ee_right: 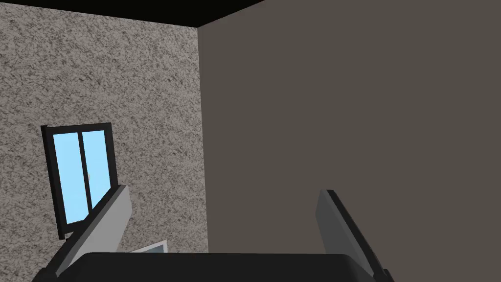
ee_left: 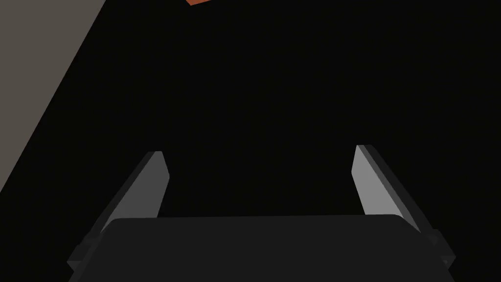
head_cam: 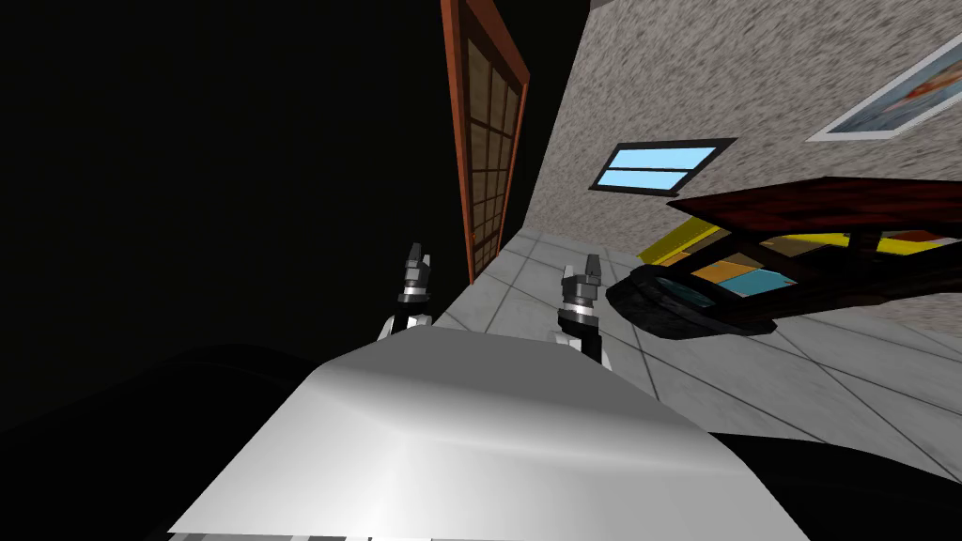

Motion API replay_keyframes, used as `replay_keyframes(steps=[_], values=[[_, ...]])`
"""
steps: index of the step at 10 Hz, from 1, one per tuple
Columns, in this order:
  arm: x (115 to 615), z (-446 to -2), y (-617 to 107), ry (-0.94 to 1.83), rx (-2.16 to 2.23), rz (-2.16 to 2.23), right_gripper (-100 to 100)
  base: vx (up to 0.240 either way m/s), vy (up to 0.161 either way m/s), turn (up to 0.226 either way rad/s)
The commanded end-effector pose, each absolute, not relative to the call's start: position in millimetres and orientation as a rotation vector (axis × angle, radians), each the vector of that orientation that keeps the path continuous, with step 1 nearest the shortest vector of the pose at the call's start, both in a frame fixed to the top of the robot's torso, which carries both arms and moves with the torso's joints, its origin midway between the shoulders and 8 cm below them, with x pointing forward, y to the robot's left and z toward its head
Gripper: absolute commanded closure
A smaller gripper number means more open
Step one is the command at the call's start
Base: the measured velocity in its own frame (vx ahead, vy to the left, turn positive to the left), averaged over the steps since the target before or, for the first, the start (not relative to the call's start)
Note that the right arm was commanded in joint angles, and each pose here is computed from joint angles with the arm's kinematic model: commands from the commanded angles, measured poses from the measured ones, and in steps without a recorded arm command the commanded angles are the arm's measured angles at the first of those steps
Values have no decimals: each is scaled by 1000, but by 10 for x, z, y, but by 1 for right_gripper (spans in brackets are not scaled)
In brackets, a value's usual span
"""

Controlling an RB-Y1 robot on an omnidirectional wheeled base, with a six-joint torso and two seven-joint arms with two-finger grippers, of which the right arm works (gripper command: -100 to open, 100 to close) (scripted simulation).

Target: Pull the door open

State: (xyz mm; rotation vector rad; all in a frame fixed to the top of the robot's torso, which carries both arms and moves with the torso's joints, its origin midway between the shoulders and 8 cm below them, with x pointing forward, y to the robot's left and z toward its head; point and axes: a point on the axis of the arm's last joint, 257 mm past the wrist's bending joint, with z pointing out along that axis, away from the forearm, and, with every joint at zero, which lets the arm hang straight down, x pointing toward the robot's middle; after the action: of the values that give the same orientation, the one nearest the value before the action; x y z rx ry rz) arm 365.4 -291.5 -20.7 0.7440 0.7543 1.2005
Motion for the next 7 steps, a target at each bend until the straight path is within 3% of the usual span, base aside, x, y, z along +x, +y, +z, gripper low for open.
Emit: replay_keyframes(steps=[1, 7], values=[[3708, -310, -2864, 788, 726, 1173, -100, 102, -36, 22], [3869, -661, -2683, 897, 660, 1083, -100, 160, -52, 30]])
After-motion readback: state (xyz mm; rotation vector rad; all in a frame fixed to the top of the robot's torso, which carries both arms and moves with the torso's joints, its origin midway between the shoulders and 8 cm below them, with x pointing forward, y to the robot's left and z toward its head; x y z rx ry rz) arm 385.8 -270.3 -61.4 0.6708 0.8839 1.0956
